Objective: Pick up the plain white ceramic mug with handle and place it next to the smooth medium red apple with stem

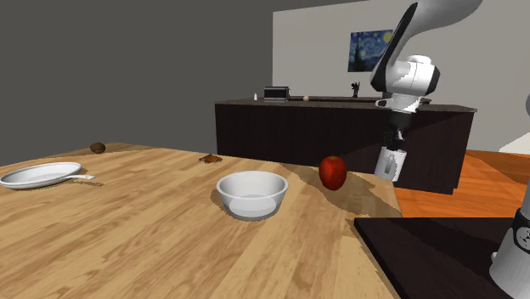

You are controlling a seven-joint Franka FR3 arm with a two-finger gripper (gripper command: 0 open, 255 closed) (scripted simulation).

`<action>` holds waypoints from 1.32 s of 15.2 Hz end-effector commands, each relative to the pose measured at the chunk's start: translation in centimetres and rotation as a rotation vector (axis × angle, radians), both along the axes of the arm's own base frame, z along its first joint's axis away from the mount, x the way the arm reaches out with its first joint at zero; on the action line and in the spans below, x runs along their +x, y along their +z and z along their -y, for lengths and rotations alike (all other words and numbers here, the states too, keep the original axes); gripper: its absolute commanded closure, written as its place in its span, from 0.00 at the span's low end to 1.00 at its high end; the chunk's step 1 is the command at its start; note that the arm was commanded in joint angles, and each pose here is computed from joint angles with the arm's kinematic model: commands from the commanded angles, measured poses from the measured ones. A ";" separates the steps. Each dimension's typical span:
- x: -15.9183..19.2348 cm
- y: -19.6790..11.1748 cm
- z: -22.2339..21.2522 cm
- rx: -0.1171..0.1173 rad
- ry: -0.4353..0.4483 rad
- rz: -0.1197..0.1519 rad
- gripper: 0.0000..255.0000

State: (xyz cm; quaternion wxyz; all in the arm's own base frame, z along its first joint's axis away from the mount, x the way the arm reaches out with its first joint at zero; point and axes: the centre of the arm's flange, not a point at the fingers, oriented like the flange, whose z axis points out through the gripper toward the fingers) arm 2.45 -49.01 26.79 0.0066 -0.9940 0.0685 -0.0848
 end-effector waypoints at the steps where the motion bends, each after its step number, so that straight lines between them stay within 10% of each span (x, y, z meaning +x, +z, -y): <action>1: -0.1 -1.2 -0.1 0.000 -0.001 0.001 1.00; 15: -0.1 -4.4 -0.1 0.000 -0.001 0.001 1.00; 16: -0.1 -4.4 -0.1 0.000 -0.001 0.001 0.00; 20: -0.1 -4.4 -0.1 0.000 -0.001 0.001 0.00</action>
